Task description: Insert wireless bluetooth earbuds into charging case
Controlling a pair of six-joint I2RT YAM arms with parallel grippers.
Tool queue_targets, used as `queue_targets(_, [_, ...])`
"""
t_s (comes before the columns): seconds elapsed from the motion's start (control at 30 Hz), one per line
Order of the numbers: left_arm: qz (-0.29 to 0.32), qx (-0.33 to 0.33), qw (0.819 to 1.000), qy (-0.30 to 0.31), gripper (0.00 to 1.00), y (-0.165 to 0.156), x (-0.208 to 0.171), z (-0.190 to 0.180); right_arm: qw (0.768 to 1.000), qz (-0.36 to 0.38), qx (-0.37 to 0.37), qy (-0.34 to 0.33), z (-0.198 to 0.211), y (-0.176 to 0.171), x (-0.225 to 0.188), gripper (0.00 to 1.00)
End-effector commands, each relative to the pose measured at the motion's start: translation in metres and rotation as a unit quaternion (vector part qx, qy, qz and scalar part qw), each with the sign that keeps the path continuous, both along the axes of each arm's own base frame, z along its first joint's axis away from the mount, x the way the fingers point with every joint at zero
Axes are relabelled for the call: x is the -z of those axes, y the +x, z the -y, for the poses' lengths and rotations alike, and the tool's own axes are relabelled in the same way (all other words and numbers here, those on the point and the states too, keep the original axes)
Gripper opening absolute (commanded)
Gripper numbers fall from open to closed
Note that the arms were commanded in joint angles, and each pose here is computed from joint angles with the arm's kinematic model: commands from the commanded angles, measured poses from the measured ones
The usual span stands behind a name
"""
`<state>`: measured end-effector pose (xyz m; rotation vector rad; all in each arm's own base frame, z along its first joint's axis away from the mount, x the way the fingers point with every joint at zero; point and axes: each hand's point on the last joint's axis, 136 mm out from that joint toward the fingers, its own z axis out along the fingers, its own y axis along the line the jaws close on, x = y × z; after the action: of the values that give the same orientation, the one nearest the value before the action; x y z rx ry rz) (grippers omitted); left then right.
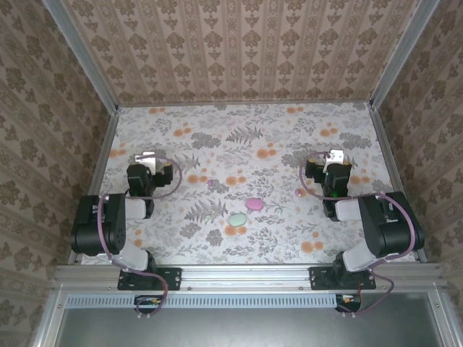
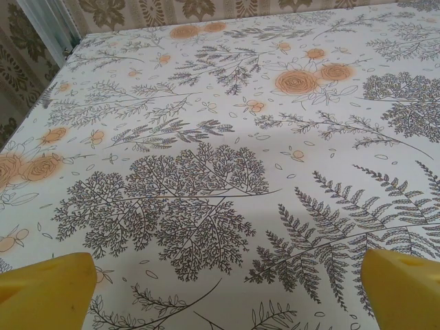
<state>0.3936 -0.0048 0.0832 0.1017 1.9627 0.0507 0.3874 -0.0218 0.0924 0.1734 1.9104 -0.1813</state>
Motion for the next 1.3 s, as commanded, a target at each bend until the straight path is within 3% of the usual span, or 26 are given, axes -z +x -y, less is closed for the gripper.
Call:
queue_targets(0.0, [0.012,0.003,1.0,-0.002,1.0,0.006,-0.01,0.0,1.0,0.013,0.003,0.003,0.001,0.007,-0.008,1.0])
queue_targets(0.7, [0.012,0.006,1.0,-0.005,1.0,0.006,-0.01,0.0,1.0,0.012,0.001,0.006,0.001,0.007,-0.007,1.0])
queue_targets(0.87, [0.012,0.007,1.0,-0.005,1.0,0.006,-0.01,0.001,0.998,0.002,-0.054,0.011,-0.015,0.011,-0.006,1.0])
queue_targets(0.97, [0.017,0.04,0.999,-0.003,1.0,0.003,-0.014,0.011,0.996,0.001,-0.085,0.013,-0.023,0.011,-0.006,1.0])
queue_targets(1.27, [0.035,0.009,0.999,-0.018,1.0,-0.015,-0.048,0.002,0.995,0.02,-0.102,0.01,-0.029,0.004,-0.016,1.0])
